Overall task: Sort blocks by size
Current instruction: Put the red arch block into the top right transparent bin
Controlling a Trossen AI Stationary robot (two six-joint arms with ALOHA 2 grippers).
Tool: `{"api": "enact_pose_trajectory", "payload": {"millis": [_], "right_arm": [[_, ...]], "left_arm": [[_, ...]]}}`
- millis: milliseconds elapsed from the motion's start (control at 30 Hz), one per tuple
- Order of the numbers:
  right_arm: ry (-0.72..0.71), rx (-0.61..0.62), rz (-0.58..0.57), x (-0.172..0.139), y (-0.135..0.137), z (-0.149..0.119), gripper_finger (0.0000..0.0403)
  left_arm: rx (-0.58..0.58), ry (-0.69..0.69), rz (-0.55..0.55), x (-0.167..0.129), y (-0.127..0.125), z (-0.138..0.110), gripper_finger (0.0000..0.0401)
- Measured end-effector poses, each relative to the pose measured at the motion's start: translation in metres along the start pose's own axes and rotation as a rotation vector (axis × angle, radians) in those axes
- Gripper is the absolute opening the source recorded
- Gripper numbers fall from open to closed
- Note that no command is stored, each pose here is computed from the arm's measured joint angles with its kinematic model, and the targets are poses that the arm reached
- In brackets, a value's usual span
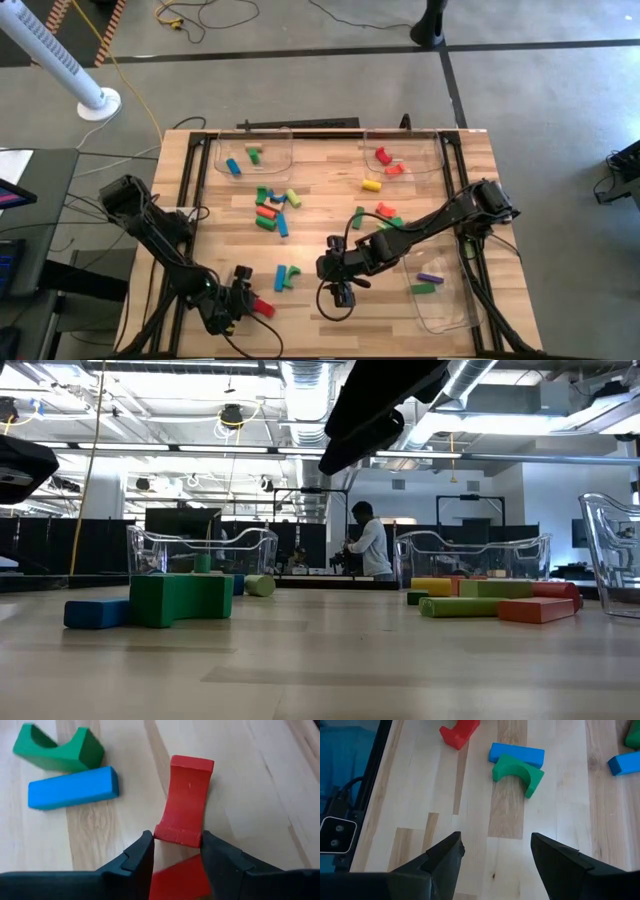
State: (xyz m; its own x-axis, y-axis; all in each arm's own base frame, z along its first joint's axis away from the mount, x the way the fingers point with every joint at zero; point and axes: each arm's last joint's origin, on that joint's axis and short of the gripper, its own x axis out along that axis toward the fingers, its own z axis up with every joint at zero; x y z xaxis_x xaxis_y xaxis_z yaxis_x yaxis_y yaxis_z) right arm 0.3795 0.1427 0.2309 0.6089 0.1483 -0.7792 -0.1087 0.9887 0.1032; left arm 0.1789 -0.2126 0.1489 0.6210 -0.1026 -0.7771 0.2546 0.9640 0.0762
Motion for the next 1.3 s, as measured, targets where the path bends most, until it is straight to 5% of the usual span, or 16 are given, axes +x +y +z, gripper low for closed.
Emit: {"api": "enact_pose_trajectory", "payload": {"millis": [300,700,1300], "right_arm": [[-0.003,0.001,0.001,0.000,0.000,0.000,0.0265],[-0.004,0.000,0.000,0.000,0.000,0.000,0.0265],[-0.020,0.017,0.004,0.000,0.001,0.002,0.0265]], "left_arm": [[0.058,0.010,-0.007,0.002,0.004,0.002,0.0154],[0.094,0.002,-0.029,0.004,0.005,0.005,0.0223],[0.115,0.040,-0.125,0.014,0.018,0.008,0.0183]]}}
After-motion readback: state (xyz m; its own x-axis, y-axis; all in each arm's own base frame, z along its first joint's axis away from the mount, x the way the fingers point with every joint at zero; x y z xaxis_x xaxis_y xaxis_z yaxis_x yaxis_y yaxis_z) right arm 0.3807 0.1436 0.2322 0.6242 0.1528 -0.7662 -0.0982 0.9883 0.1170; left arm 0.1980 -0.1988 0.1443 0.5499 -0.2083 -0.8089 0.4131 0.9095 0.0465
